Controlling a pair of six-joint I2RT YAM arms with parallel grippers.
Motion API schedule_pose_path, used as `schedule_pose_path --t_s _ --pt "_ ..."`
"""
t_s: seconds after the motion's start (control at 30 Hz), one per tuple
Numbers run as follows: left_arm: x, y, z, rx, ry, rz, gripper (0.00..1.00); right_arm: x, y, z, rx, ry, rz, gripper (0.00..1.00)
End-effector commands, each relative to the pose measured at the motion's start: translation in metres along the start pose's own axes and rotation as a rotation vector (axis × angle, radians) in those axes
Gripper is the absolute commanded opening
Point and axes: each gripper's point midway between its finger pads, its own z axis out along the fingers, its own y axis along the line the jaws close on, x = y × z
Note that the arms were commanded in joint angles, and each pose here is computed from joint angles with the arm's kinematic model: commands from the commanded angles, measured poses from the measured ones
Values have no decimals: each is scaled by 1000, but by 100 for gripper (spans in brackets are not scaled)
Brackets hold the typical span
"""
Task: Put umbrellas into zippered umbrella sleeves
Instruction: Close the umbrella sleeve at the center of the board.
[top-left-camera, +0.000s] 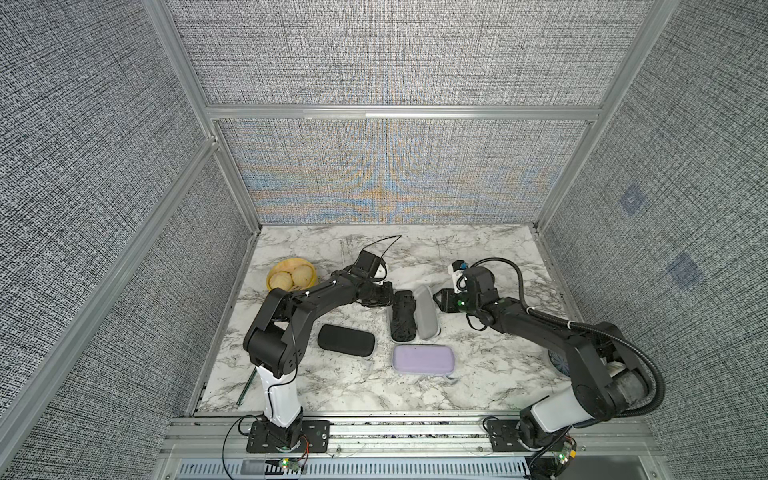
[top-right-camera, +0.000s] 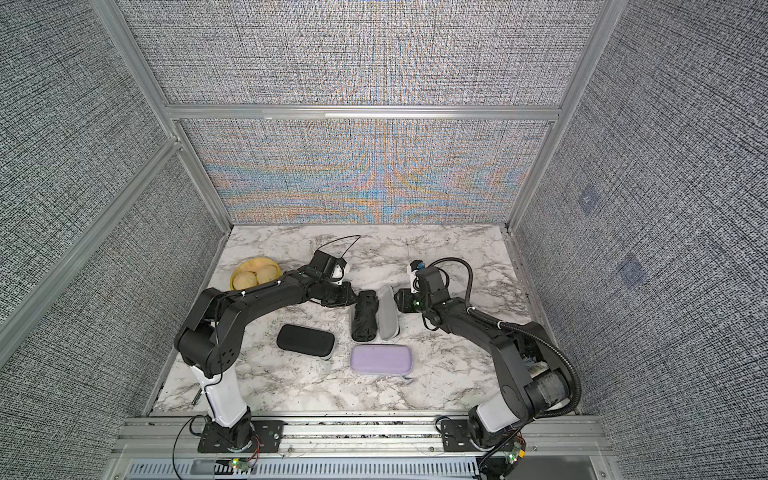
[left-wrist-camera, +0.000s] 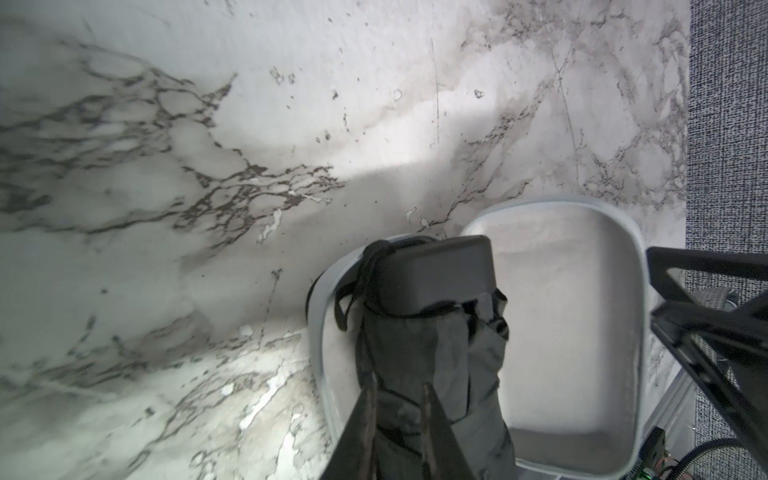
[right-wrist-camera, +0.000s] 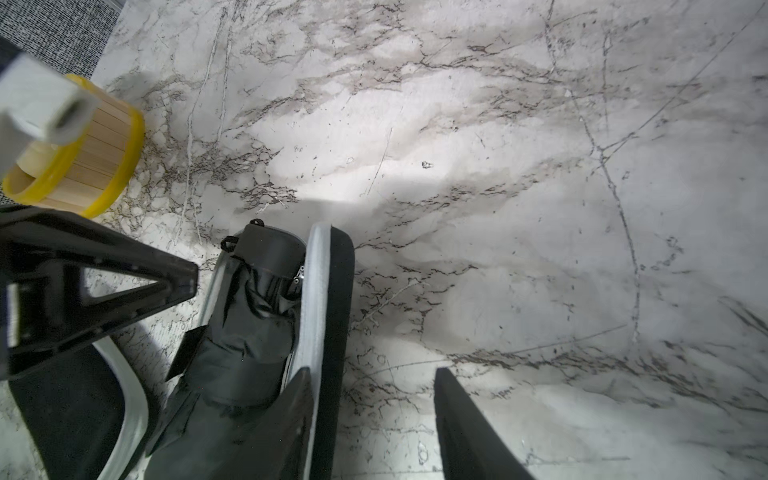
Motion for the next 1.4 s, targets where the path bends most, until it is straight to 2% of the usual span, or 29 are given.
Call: schedule_pose_path --t_s 0.0,0.13,0.27,0.43,0.5,0.6,0.67,0.83,1.07,1.23,1.37 --pt "-6 0 -9 -14 -51 3 21 2 -6 5 25 3 -13 50" --pt "6 6 -8 -4 -55 -19 24 4 -9 1 19 -54 1 45" --pt "18 6 -3 35 -30 -35 25 0 -6 -4 5 -72 -7 45" --pt "25 20 -4 -27 -28 -47 25 4 -20 -4 60 -64 11 45" --pt "27 16 2 10 -19 -51 25 7 -36 -5 119 -76 41 45" --pt "32 3 14 119 20 -70 26 15 -36 0 169 -62 -3 45" --pt "35 4 20 125 36 -81 26 20 -30 6 130 -45 0 45" --pt "38 14 24 76 44 -86 26 27 6 26 -67 -15 -6 46" --pt "35 14 24 73 43 -88 26 19 31 31 -183 -32 7 51" --pt "28 11 33 92 46 -91 26 22 48 42 -282 6 35 54" --pt "20 8 38 98 43 -87 25 23 53 48 -309 20 46 56"
